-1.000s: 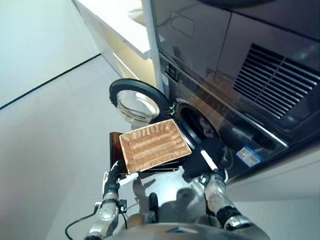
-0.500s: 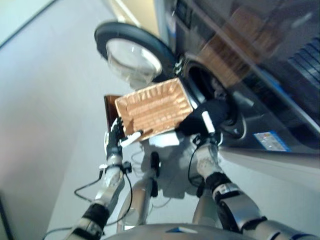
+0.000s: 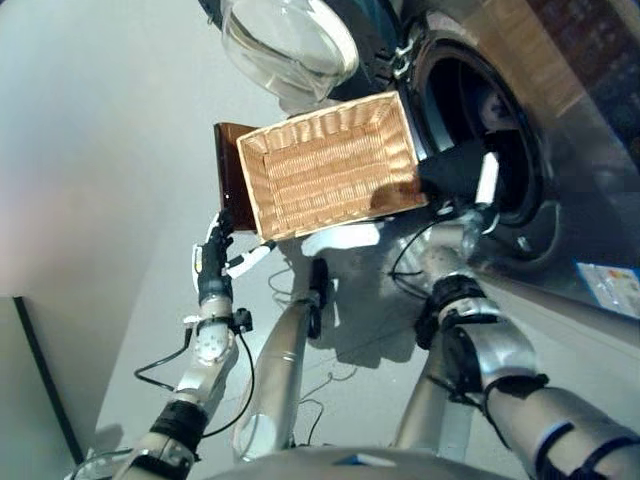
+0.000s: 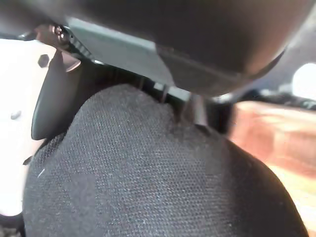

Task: Pick up the clothes and place them into the washing machine

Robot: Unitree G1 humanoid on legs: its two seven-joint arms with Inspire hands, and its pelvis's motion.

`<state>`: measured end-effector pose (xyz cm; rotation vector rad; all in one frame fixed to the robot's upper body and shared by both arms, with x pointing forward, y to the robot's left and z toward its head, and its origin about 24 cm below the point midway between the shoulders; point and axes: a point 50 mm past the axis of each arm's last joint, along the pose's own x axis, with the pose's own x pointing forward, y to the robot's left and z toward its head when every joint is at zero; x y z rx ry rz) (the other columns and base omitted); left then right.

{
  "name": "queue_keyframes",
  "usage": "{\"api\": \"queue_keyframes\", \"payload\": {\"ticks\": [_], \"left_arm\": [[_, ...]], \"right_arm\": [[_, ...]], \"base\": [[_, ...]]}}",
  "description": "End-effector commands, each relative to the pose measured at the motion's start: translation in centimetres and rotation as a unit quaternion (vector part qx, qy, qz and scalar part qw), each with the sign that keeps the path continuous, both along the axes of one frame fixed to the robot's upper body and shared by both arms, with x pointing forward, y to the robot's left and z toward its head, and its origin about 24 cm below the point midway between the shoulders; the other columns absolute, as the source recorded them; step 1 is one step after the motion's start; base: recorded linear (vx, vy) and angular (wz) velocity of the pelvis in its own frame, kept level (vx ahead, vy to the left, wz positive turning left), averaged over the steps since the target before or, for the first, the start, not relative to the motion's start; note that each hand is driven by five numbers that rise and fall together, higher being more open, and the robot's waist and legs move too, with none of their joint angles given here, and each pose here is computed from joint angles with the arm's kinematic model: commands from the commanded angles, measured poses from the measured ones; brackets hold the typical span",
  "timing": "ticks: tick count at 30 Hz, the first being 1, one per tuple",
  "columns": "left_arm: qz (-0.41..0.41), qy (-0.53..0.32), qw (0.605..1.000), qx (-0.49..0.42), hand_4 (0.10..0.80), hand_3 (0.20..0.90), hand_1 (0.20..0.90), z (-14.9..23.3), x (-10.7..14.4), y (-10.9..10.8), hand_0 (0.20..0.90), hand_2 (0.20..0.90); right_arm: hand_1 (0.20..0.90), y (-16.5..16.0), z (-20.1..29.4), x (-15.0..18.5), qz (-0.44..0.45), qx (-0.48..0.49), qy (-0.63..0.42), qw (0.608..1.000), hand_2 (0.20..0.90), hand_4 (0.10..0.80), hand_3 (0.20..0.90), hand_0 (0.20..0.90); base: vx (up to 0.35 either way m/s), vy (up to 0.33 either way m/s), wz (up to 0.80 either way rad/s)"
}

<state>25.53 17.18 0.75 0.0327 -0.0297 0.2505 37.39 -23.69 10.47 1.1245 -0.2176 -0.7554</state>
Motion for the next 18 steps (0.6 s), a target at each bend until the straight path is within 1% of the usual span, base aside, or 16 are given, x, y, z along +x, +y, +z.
{"api": "queue_keyframes", "payload": {"ticks": [1, 3, 5, 7, 12, 14, 17, 18], "left_arm": [[-0.005, -0.100, 0.995, 0.022, 0.800, 0.900, 0.900, 3.2, -0.3, 1.1, 0.900, 0.900], [-0.006, -0.098, 0.995, 0.025, 0.800, 0.900, 0.900, 3.1, -0.2, 1.1, 0.900, 0.900], [-0.013, -0.099, 0.995, 0.026, 0.800, 0.900, 0.900, 3.2, -0.2, 1.0, 0.900, 0.900], [-0.021, -0.105, 0.994, 0.026, 0.800, 0.900, 0.900, 3.4, -0.3, 0.9, 0.900, 0.900], [-0.022, -0.099, 0.994, 0.032, 0.800, 0.900, 0.900, 3.2, -0.7, 1.4, 0.900, 0.900], [-0.017, -0.105, 0.994, 0.033, 0.800, 0.900, 0.900, 3.4, -0.6, 1.7, 0.900, 0.900], [-0.016, -0.111, 0.993, 0.039, 0.800, 0.900, 0.900, 3.7, -0.5, 2.0, 0.900, 0.900], [-0.012, -0.114, 0.992, 0.044, 0.800, 0.900, 0.900, 3.8, -0.6, 2.2, 0.900, 0.900]], "right_arm": [[0.200, -5.1, 7.0, -0.3, -0.071, -0.078, -0.122, 0.987, 0.200, 0.300, 0.200, 0.200], [0.200, -5.9, 7.9, -0.4, -0.079, -0.088, -0.125, 0.985, 0.200, 0.300, 0.200, 0.200], [0.200, -7.4, 9.4, -0.6, -0.094, -0.110, -0.125, 0.982, 0.200, 0.300, 0.200, 0.200], [0.200, -9.2, 11.5, -1.2, -0.114, -0.127, -0.139, 0.976, 0.200, 0.300, 0.200, 0.200], [0.200, -11.8, 16.2, -2.6, -0.152, -0.172, -0.165, 0.959, 0.200, 0.300, 0.200, 0.200], [0.200, -13.1, 18.1, -3.6, -0.172, -0.202, -0.168, 0.949, 0.200, 0.300, 0.200, 0.200], [0.200, -14.5, 20.7, -5.4, -0.216, -0.218, -0.193, 0.932, 0.200, 0.300, 0.200, 0.200], [0.200, -15.6, 22.0, -6.7, -0.244, -0.244, -0.185, 0.920, 0.200, 0.300, 0.200, 0.200]], "base": [[0.055, 0.024, 0.08], [0.006, -0.006, -0.03], [0.006, -0.017, 0.01], [0.014, -0.028, 0.16], [0.024, 0.012, 0.15], [0.020, 0.000, 0.15], [0.024, 0.021, 0.28], [0.031, 0.043, 0.30]]}}
